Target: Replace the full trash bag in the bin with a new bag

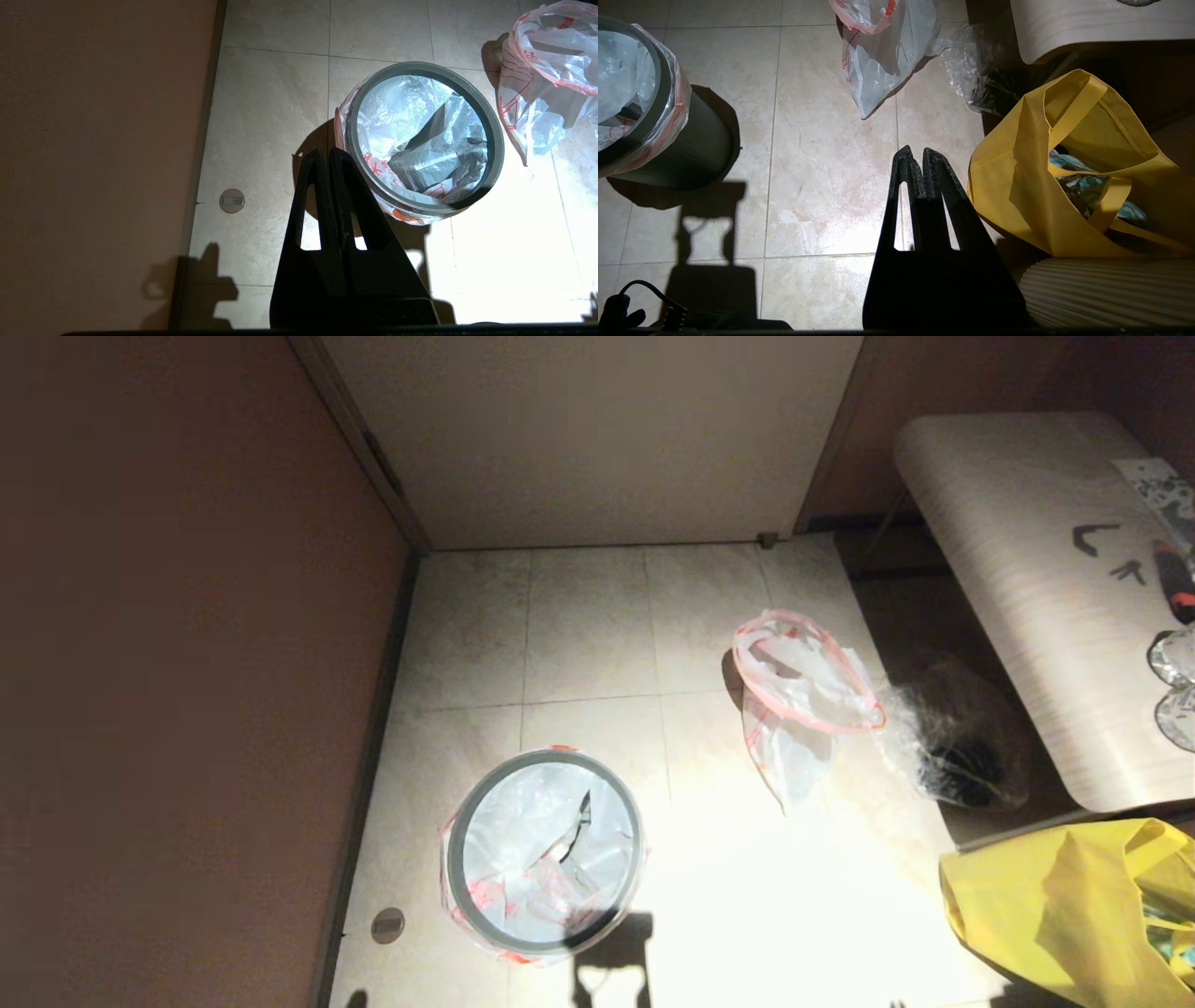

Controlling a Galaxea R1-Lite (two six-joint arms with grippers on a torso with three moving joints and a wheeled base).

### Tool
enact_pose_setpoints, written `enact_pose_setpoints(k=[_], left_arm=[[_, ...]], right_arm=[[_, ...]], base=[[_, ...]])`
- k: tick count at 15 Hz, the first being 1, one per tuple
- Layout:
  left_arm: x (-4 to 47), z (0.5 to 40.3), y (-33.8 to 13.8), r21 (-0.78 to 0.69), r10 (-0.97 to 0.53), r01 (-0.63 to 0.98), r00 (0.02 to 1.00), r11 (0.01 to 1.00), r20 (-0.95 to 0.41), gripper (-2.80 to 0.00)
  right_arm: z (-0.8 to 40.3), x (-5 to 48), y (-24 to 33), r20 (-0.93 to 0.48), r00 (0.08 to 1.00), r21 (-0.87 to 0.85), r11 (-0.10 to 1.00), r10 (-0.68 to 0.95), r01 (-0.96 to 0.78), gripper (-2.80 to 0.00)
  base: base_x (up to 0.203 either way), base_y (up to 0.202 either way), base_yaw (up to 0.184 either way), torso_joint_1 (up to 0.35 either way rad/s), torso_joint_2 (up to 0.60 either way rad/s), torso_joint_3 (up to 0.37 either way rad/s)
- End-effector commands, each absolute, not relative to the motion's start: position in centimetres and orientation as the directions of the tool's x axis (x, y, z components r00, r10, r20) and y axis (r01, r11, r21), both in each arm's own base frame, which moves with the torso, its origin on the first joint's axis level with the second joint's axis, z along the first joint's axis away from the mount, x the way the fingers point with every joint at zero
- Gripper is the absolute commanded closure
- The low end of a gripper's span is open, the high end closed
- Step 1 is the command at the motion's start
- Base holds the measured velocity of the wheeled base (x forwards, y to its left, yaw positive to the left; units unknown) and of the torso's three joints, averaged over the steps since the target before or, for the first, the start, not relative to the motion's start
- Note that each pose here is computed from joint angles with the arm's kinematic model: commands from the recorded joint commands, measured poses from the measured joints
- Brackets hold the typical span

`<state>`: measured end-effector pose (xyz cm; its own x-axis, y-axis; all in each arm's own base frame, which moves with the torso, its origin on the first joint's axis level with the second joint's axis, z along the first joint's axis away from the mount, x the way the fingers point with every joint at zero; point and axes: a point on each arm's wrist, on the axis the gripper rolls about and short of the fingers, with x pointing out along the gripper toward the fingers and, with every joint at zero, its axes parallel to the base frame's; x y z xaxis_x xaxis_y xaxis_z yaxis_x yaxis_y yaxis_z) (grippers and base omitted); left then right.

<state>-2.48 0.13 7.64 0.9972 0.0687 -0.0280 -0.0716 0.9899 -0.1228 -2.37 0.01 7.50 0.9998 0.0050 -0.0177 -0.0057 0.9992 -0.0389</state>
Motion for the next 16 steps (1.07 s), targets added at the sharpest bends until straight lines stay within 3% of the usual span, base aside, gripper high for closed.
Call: enact_pose_setpoints(k=[1, 16], left_arm=[[-2.46, 7.65, 0.13, -0.124, 0.070, -0.073, 0.997, 0.990, -0.030, 0.00], [-2.46, 7.65, 0.13, -0.123, 0.070, -0.073, 0.997, 0.990, -0.030, 0.00]], right_arm=[[7.49, -2.35, 0.01, -0.022, 1.000, -0.044, 0.999, 0.008, -0.009, 0.00], [7.50, -2.35, 0.00, -0.020, 1.000, -0.032, 0.999, 0.003, -0.004, 0.00]], base=[[0.000, 0.000, 0.000, 0.000, 0.00, 0.000], [0.000, 0.000, 0.000, 0.000, 0.00, 0.000]])
